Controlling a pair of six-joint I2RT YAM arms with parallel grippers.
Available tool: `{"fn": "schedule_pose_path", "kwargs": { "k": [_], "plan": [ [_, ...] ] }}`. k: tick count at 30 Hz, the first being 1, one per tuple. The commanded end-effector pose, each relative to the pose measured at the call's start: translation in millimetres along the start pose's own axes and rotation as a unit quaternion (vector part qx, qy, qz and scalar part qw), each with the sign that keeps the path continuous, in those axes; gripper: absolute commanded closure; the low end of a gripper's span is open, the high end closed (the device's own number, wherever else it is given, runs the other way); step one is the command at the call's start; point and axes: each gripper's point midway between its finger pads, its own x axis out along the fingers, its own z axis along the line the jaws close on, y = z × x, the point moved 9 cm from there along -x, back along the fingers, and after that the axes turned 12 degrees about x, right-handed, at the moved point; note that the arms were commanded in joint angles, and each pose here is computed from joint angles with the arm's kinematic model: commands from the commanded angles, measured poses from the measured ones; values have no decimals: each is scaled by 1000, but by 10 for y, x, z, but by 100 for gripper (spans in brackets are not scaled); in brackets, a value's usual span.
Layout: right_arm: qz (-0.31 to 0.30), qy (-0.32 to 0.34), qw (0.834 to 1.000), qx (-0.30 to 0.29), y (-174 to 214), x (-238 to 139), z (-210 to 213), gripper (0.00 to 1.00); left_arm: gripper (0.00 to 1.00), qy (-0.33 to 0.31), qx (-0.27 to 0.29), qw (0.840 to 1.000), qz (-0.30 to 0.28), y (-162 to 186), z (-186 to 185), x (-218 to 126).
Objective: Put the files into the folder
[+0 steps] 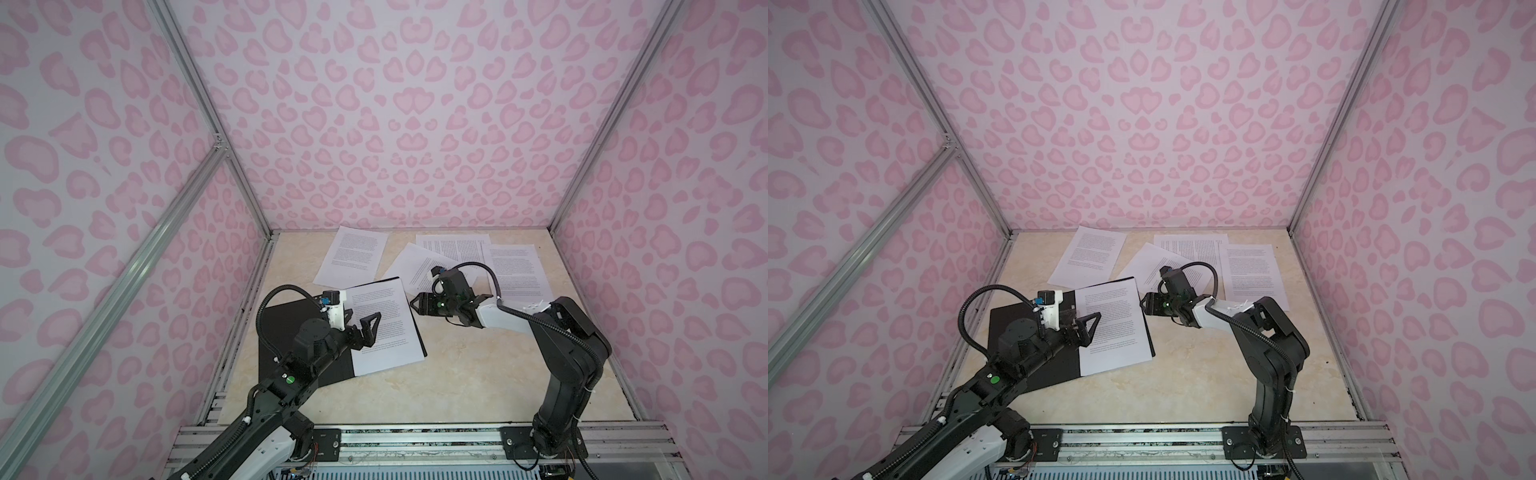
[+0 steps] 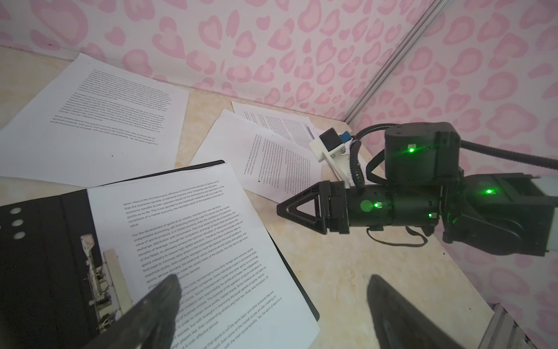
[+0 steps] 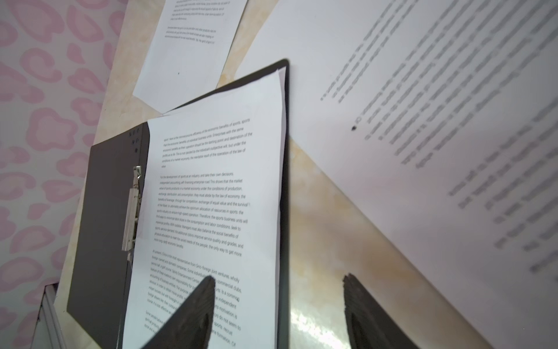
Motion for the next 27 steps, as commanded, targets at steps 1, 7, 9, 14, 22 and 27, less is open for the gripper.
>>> {"fn": "schedule_pose_path", "kwargs": {
  "k": [1,7,9,14,22,27],
  "plan": [
    [19,31,999,-25,-46,52,20,32,3,-48,-21,999,4,-10,75,36],
    [43,22,999,-12,-234,387,128,31,3,-113,-94,984,97,194,341,302],
    [44,20,999,-13,-281,479,157,31,3,-120,-127,977,126,288,472,387],
    [50,29,998,-14,-339,675,186,32,3,-139,-191,956,171,499,771,493],
    [49,22,998,14,-453,861,236,32,3,-176,-241,929,217,723,1013,575],
    [55,8,998,23,-440,942,253,33,3,-188,-263,916,238,834,1098,607]
  ]
}}
